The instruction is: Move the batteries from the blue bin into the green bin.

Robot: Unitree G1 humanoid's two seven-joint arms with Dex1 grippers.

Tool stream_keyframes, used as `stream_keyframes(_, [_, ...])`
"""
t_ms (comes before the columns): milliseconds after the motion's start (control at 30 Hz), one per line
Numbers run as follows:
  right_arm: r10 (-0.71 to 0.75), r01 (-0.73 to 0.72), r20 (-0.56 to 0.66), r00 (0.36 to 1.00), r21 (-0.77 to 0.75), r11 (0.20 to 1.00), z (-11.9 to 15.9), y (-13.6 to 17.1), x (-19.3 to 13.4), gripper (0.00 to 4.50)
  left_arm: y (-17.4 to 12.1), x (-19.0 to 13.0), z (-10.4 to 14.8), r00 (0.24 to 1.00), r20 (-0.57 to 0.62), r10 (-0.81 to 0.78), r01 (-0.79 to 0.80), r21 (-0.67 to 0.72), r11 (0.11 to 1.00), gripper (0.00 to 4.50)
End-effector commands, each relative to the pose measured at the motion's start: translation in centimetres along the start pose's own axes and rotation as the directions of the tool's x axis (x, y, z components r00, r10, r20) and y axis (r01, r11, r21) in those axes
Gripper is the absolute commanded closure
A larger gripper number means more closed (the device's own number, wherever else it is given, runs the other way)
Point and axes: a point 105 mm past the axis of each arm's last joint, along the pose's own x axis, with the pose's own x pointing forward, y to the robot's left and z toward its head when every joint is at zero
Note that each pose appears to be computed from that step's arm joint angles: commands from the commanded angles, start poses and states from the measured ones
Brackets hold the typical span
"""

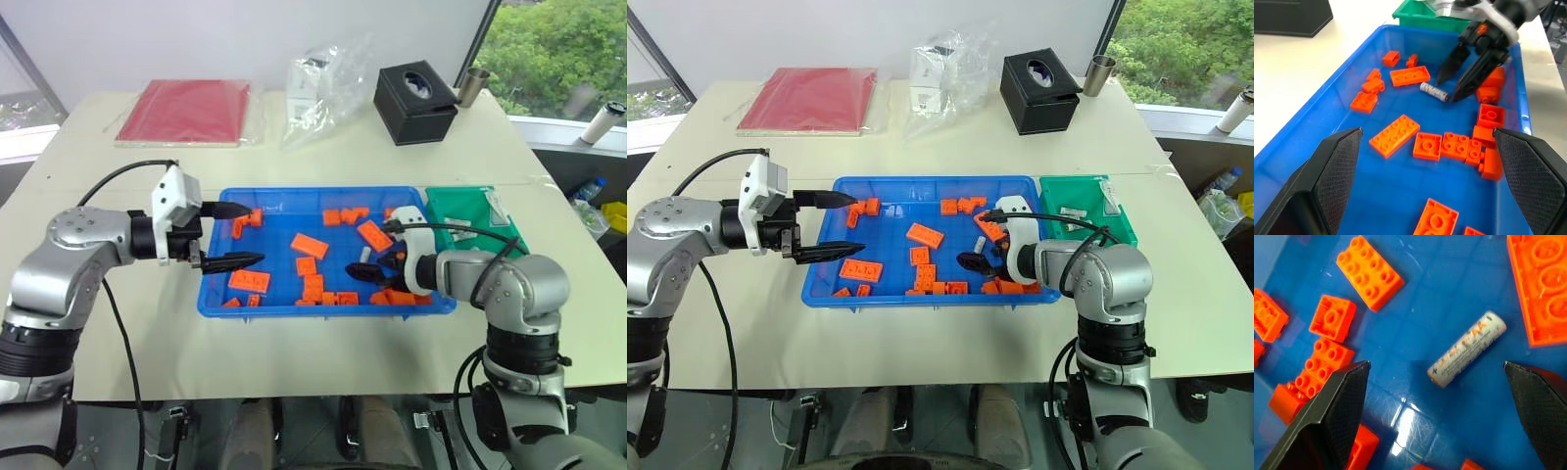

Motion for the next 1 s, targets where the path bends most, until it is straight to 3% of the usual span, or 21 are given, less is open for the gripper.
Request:
stream_keyframes(33, [-0.056, 0.056, 0.004, 0.998, 0.020, 0.998, 0.2, -1.3, 0.9, 0.03, -0.4, 0.2, 1.1, 1.000, 0.016, -0.020, 0.019, 0.042, 0.999, 0.00])
stream_keyframes(167, [-0.085, 0.085, -0.012, 0.996, 0.008, 0.996, -0.5, -2.2, 1.8, 0.03, -0.4, 0.3, 1.2, 1.000, 0.018, -0.025, 0.024, 0.045, 0.999, 0.00])
stream_keyframes(233, [-0.078, 0.078, -0.014, 0.997, 0.004, 0.997, -0.7, -2.1, 1.9, 0.53, -0.3, 0.3, 1.2, 1.000, 0.019, -0.025, 0.024, 0.046, 0.999, 0.00])
stream_keyframes(267, [-0.066, 0.066, -0.011, 0.998, 0.000, 0.998, -0.7, -1.8, 1.8, 0.86, -0.3, 0.3, 1.3, 0.999, 0.019, -0.026, 0.025, 0.047, 0.999, 0.00])
stream_keyframes(500, [-0.024, 0.024, 0.004, 1.000, -0.022, 0.999, -0.5, -0.7, 1.2, 4.32, -0.1, 0.4, 1.3, 0.999, 0.023, -0.030, 0.029, 0.049, 0.998, 0.00])
stream_keyframes(900, [-0.018, 0.024, 0.064, 0.998, -0.082, 0.996, 1.2, -0.4, -1.1, 4.42, 0.1, 1.4, 0.9, 0.997, 0.042, -0.063, 0.061, 0.056, 0.997, 0.00])
stream_keyframes(1000, [0.055, -0.033, 0.164, 0.985, -0.134, 0.990, 4.1, 0.8, -3.0, 4.42, 0.1, 1.6, 1.0, 0.997, 0.047, -0.065, 0.063, 0.057, 0.996, 0.00])
